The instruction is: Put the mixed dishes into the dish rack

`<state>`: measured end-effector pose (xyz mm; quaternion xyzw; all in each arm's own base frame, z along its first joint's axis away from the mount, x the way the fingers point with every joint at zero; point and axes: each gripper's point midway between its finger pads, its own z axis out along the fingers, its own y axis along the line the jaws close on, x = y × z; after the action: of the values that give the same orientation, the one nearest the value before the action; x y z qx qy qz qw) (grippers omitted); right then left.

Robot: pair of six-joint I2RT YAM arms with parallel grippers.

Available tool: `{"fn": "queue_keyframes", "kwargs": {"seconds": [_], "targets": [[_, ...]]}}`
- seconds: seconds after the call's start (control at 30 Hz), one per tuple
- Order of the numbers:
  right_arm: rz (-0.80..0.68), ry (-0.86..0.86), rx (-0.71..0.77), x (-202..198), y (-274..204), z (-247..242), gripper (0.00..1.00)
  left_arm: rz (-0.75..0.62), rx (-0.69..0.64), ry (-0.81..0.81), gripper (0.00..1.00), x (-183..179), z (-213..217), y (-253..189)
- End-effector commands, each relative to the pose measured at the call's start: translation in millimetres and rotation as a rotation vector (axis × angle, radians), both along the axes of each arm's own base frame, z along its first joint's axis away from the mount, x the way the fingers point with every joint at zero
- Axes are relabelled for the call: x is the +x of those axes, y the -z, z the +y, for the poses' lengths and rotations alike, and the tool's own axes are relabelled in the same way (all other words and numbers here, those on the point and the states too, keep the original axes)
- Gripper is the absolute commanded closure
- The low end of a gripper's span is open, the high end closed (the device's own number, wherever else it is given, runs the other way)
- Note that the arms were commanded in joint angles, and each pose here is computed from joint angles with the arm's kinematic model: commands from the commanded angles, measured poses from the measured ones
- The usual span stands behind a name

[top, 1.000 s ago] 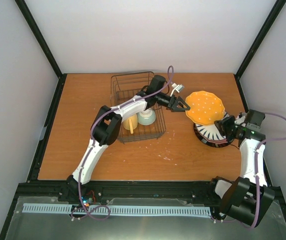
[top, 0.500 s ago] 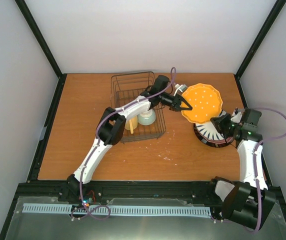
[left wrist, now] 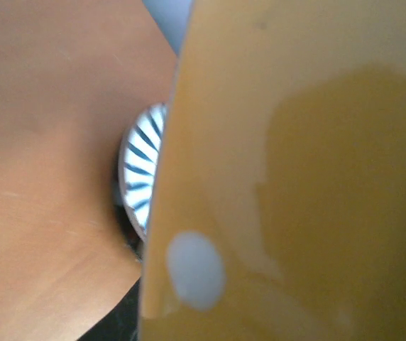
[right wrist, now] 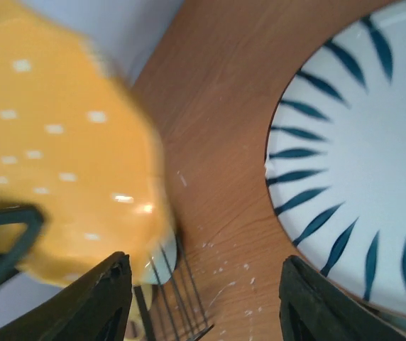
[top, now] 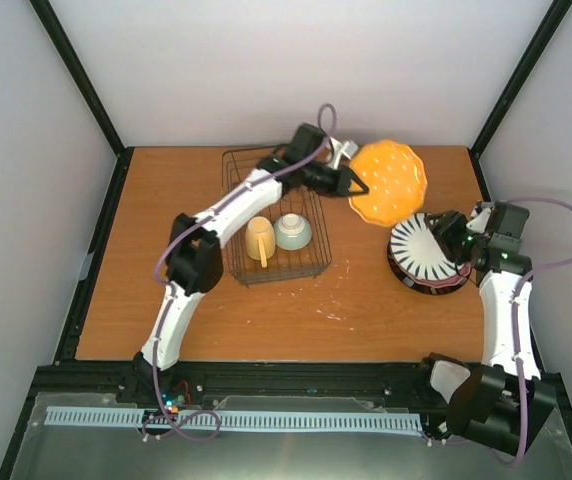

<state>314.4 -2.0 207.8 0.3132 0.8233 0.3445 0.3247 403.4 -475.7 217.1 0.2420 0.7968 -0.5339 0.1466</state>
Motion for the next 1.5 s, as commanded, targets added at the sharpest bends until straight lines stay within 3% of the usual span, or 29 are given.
{"fn": "queue_keyframes", "kwargs": {"seconds": [0.0,0.2,0.33,0.47,0.63,0.9,1.2,1.47], "targets": [[-0.012,0.052,-0.183,3,-11,-24,0.43,-0.413,0.024,-0.338,0.99,41,99,-160],[0.031,0.058,-0.523,27,3,-51,0.46,-0.479,0.384,-0.818,0.99,60,208,-182],[0.008,-0.027,-0.694,57,8,-36,0.49,-0.421,0.6,-0.977,0.99,53,257,-165],[-0.022,-0.156,-0.76,85,21,2,0.53,-0.293,0.768,-1.08,0.99,41,286,-126],[-0.034,-0.277,-0.778,114,41,45,0.56,-0.188,0.856,-1.129,0.99,33,298,-92],[-0.042,-0.324,-0.688,149,49,68,0.57,-0.141,0.955,-1.168,0.99,35,306,-56],[-0.023,-0.349,-0.661,155,61,73,0.57,-0.235,1.099,-1.188,0.99,51,319,-42],[-0.008,-0.325,-0.666,151,63,61,0.58,-0.234,1.178,-1.133,0.99,62,314,-12]]}}
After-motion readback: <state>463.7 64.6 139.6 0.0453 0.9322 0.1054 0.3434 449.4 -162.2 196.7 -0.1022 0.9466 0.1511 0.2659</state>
